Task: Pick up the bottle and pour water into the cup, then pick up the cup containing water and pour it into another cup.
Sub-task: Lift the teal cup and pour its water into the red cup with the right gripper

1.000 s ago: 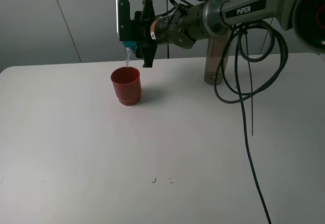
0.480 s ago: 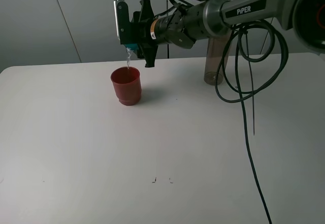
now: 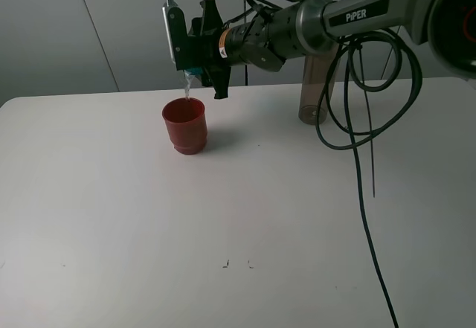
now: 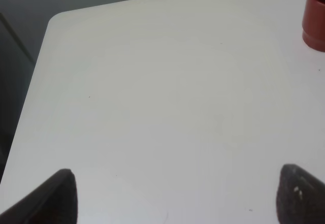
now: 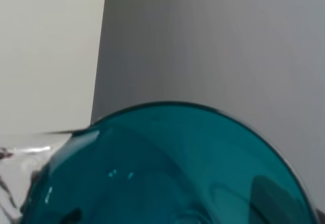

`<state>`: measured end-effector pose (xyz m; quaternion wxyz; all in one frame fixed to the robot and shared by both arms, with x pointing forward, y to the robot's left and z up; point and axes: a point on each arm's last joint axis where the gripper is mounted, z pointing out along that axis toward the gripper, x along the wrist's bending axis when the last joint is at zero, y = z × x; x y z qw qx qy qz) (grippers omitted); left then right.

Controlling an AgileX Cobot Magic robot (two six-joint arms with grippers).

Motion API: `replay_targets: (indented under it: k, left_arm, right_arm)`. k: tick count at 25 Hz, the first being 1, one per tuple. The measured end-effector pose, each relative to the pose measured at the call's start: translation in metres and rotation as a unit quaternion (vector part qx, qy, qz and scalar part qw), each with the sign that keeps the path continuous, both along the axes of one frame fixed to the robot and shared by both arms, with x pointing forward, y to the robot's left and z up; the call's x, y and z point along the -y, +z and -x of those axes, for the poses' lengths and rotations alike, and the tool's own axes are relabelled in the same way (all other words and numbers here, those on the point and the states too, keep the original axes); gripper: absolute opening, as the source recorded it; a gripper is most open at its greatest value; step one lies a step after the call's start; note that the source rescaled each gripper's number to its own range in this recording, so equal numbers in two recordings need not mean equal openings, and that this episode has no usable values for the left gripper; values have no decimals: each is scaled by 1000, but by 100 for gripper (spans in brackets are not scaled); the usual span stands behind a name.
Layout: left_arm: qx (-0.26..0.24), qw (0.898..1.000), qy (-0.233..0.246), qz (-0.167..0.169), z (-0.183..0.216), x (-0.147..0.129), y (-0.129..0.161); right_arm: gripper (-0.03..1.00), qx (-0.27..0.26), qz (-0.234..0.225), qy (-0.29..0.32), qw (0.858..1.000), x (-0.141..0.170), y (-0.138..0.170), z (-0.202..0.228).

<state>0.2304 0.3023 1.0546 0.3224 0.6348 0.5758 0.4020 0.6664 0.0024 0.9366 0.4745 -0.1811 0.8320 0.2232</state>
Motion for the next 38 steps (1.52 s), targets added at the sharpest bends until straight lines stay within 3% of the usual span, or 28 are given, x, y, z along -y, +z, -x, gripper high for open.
replay_targets:
  k: [38]
  left_arm:
    - [0, 1000, 1, 1, 0, 0, 0]
  right_arm:
    - [13, 62, 70, 61, 994, -10, 1, 7]
